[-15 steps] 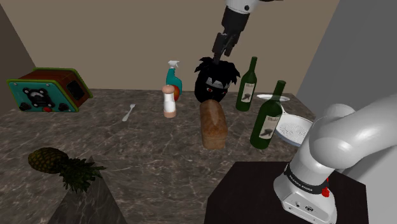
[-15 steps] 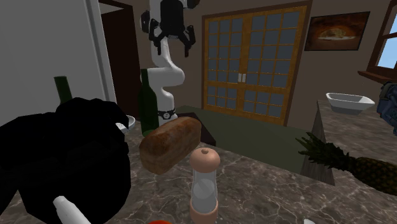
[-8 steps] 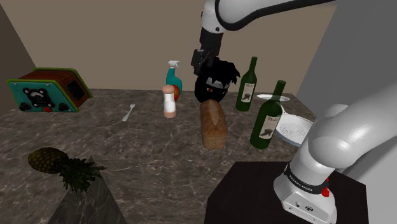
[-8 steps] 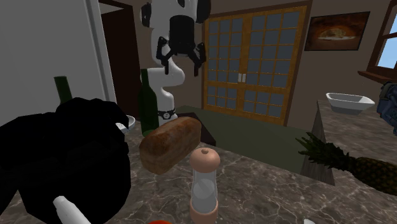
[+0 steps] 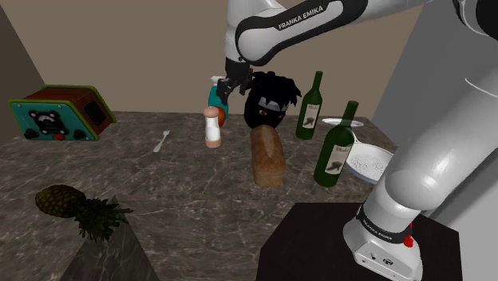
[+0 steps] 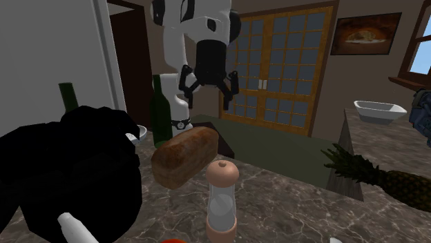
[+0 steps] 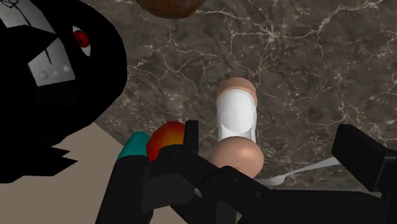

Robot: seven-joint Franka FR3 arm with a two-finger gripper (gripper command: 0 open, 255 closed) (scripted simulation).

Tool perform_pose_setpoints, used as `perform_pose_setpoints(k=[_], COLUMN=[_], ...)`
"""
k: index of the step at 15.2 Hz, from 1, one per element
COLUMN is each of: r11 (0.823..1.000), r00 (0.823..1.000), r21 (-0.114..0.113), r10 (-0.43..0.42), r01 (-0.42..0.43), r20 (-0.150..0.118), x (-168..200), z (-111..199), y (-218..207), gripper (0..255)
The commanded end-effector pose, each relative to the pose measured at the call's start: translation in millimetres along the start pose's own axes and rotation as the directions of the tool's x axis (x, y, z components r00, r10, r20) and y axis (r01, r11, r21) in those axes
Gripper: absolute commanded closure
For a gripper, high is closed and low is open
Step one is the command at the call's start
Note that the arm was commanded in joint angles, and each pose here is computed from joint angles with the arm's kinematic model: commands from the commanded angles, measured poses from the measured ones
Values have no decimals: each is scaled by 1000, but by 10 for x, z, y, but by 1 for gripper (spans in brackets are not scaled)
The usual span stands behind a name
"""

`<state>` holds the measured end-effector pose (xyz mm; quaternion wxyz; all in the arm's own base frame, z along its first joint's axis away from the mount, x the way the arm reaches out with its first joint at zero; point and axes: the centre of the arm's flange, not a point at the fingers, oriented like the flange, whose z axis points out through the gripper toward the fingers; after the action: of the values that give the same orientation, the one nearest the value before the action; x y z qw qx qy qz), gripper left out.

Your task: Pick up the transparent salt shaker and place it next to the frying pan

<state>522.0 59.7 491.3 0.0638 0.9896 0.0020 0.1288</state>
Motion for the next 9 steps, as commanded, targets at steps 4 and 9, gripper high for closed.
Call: perform_pose_setpoints(k=[4, 9], r11=[999, 996], r00=[999, 998], r21=[-25, -49], r10=[37, 70], r01=[-37, -69], r20=[0, 1], x=[410, 793], z=[535, 1015], y=[-124, -213], gripper=[0, 0])
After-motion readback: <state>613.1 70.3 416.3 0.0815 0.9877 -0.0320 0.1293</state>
